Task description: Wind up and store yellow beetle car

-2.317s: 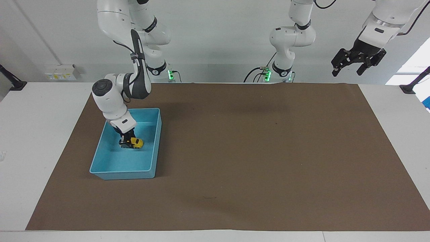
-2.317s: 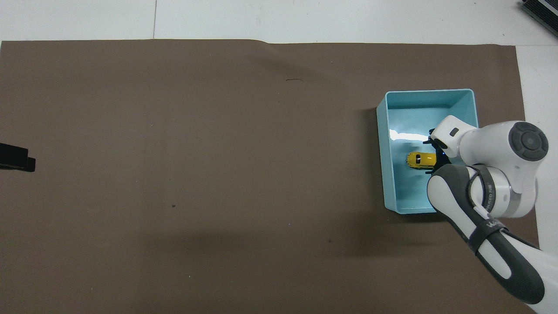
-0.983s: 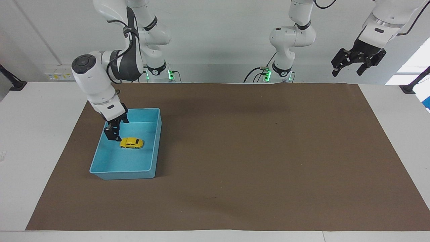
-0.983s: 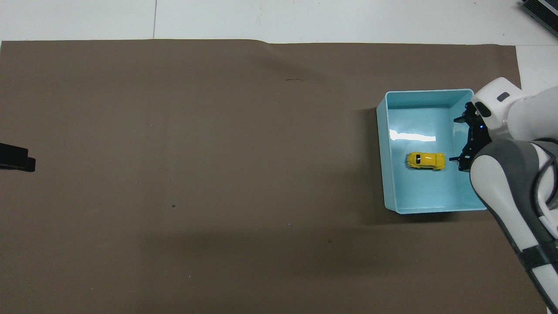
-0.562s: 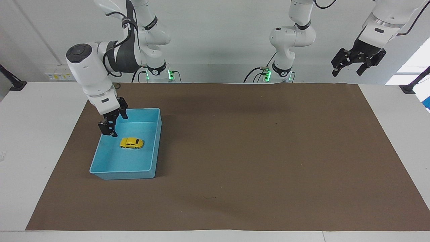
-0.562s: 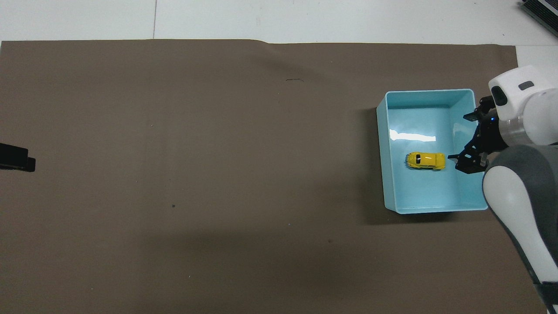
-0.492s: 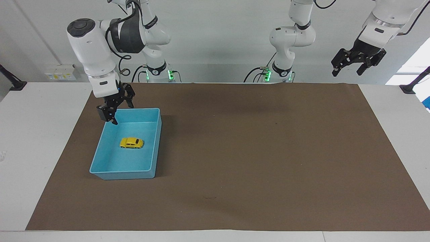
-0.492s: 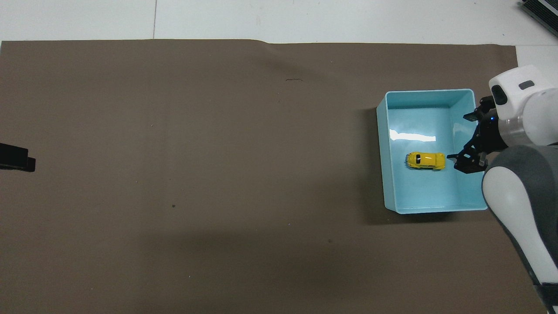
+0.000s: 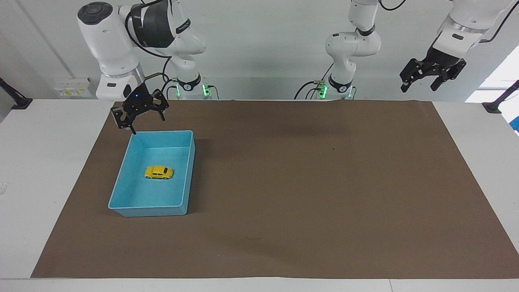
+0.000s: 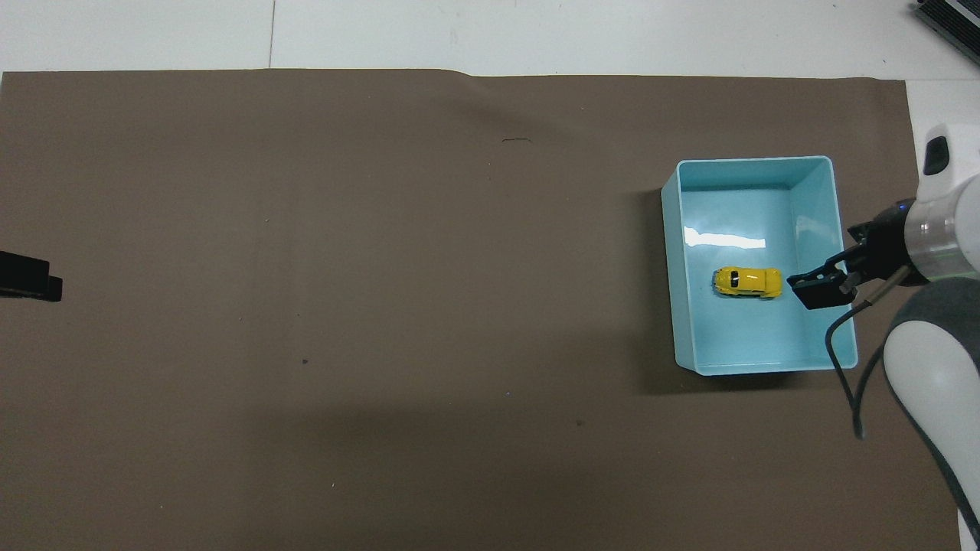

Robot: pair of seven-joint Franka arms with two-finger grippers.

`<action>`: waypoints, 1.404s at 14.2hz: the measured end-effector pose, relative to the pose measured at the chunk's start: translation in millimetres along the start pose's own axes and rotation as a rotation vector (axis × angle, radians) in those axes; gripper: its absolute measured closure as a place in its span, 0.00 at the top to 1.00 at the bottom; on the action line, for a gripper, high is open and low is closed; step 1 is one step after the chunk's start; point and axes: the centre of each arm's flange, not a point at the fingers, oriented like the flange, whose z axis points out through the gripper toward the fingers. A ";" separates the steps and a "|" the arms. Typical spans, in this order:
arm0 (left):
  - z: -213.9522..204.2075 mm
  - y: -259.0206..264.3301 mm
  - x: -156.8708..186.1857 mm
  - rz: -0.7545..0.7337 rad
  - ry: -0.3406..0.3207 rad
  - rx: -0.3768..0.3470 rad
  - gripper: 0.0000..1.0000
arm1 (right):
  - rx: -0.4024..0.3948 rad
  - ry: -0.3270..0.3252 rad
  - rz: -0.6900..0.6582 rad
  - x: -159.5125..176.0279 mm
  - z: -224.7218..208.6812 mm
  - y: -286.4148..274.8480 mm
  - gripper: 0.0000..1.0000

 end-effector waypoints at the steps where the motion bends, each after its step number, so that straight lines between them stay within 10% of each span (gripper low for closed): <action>1: 0.0 0.0 0.0 0.000 0.000 0.000 1.00 | 0.000 -0.001 0.047 -2.2 -4.0 -1.5 1.00; 10: 0.0 0.0 0.0 0.000 0.000 0.000 1.00 | -0.007 0.023 0.557 3.1 -31.5 -16.0 1.00; 20: 0.0 0.0 0.0 0.000 0.000 0.000 1.00 | 0.046 0.034 0.709 -9.4 -56.1 -4.0 1.00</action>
